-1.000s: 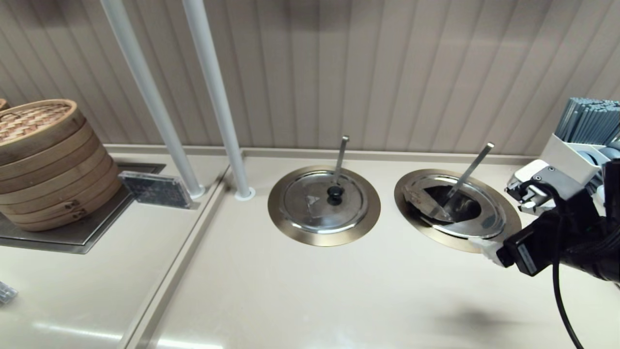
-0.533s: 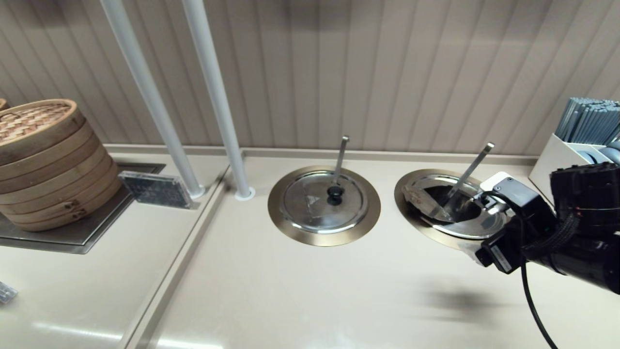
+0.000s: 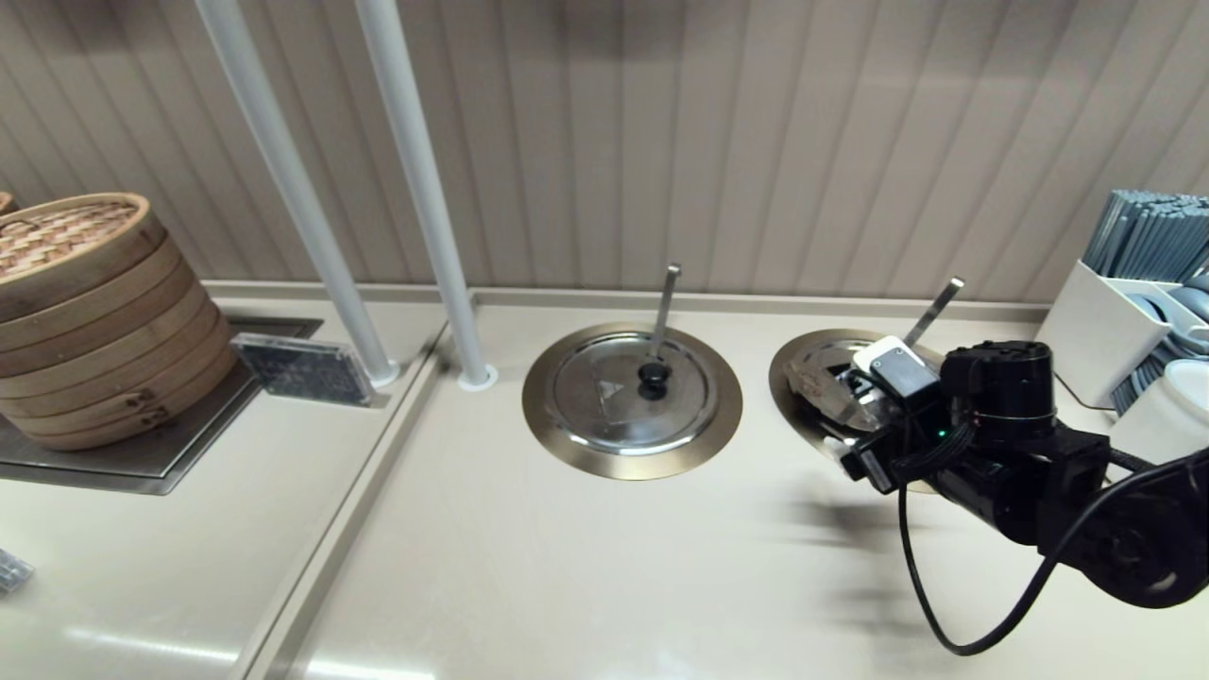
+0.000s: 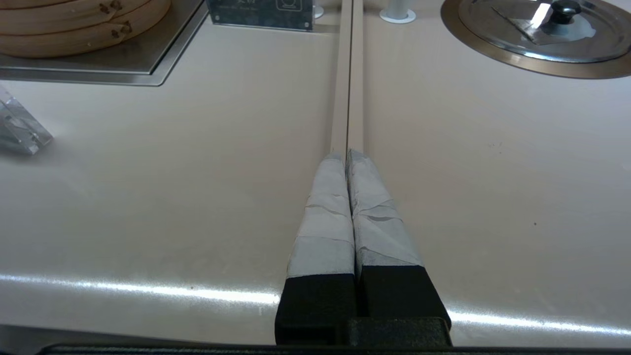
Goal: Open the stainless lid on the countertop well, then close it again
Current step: Close the lid
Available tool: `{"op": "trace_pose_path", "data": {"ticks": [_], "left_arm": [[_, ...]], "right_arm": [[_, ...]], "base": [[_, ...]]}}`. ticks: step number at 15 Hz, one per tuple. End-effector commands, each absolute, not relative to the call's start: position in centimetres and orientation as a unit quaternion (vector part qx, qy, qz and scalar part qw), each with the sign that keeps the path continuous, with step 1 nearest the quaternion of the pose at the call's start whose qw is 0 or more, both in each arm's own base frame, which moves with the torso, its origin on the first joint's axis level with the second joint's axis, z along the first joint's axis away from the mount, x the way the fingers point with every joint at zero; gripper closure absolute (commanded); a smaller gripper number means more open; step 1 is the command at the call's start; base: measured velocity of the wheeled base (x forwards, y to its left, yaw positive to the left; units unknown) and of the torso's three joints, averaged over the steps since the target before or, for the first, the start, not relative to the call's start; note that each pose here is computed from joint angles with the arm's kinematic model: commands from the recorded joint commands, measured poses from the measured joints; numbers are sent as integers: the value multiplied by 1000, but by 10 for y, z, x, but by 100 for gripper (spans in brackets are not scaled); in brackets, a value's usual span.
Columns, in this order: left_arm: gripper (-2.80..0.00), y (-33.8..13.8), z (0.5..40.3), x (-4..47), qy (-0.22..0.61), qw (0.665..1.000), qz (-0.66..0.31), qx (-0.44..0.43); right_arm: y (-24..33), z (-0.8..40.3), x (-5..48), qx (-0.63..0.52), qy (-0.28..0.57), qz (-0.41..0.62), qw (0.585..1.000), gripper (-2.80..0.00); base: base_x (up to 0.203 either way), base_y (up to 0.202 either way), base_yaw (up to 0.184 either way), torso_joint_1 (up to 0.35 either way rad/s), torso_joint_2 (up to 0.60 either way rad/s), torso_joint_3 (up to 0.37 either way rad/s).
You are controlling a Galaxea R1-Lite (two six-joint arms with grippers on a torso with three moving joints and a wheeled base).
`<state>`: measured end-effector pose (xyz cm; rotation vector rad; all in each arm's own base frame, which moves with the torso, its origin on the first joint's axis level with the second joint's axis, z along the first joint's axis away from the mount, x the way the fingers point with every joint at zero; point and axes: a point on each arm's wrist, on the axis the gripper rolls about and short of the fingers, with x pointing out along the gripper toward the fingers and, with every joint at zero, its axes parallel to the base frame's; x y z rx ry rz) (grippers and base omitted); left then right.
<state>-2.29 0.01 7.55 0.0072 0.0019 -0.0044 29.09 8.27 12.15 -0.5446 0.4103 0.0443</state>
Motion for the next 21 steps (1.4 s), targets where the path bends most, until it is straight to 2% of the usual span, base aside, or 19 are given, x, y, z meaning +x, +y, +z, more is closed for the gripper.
{"op": "trace_pose_path", "data": {"ticks": [1,6,11,16,21], "left_arm": [[0,0,75,-23,1,1000,-2,3],[0,0,76,-23,1,1000,-2,3],[0,0,75,-23,1,1000,-2,3],[0,0,76,-23,1,1000,-2,3],[0,0,76,-23,1,1000,-2,3]], "right_arm": [[89,97,303,-275,218,28,936,-280],[86,91,318,-267,201,11,942,-280],[68,107,338,-245,153,-47,956,-280],[59,116,341,-239,139,-64,959,-280],[12,142,352,-236,114,-135,956,-280]], "base": [[0,0,0,0,0,0],[0,0,0,0,0,0],[0,0,0,0,0,0],[0,0,0,0,0,0],[0,0,0,0,0,0]]}}
